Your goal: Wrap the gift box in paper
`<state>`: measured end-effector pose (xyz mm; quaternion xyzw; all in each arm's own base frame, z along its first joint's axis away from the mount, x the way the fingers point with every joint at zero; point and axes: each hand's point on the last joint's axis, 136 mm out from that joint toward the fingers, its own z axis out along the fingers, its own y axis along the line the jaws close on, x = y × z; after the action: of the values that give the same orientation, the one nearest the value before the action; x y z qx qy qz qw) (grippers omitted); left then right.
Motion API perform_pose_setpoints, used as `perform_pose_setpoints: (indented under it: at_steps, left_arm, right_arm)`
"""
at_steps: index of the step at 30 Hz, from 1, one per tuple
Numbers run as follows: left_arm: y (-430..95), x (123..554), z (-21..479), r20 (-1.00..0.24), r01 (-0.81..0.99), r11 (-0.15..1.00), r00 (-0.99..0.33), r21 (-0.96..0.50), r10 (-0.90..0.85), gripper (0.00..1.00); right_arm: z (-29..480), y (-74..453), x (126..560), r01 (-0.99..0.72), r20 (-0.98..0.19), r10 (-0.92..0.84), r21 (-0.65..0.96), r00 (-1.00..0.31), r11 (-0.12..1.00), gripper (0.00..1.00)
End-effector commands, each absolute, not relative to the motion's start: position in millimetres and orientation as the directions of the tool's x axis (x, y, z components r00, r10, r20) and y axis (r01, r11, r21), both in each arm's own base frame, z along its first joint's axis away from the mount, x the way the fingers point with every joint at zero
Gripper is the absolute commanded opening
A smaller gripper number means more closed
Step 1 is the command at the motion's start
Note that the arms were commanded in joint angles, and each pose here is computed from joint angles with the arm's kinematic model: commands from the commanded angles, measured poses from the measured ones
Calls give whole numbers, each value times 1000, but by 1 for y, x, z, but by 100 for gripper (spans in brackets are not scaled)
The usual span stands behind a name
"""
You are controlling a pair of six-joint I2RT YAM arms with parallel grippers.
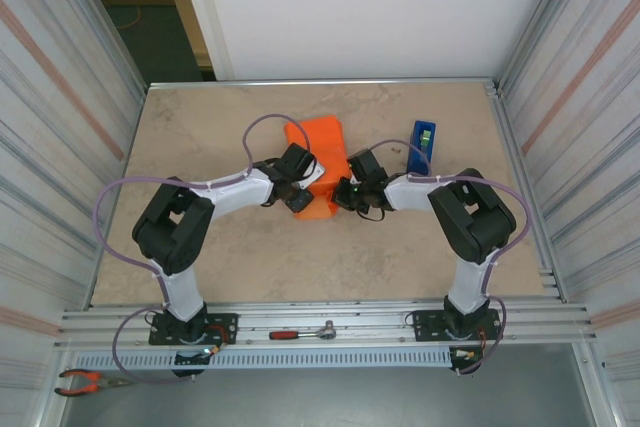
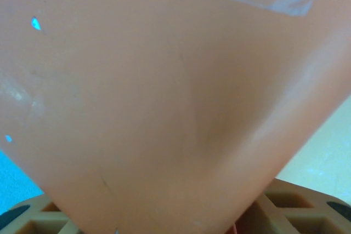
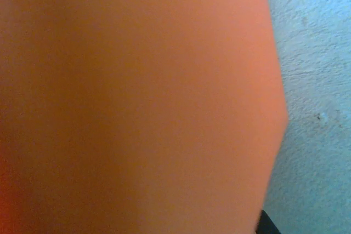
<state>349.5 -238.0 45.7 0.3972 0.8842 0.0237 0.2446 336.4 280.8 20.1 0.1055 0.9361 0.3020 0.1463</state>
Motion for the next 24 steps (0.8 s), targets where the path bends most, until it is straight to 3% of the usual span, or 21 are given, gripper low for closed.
perform_pose_setpoints:
  at_steps: [1,9,12,18,21,24]
  left_arm:
    - [-246,350,44,-416,704,676,-559,220,717,53]
    - [-251,352,56,-428,712,674,-557,196,712,55]
    - [-259,356,84,-484,704,704,-586,95,650,58]
    - [-249,366,149,-617,520,809,-740,-272,268,64]
    - [-233,364,147,-586,371,827,-808,-422,63,66]
    - [-221,351,127,-538,265,847,-842,-462,-30,65]
  right_arm:
    - [18,287,342,126,-208,308,603,-928,788,0]
    - [3,275,321,155,-187,287,515,-939,843,0]
    - [-2,269,314,168,-183,286,481,-941,860,0]
    - [-2,277,307,162,-179,277,481,-944,862,0]
    - [-1,286,304,154,-178,271,490,-946,858,0]
    - [0,295,302,144,-176,259,492,-950,859,0]
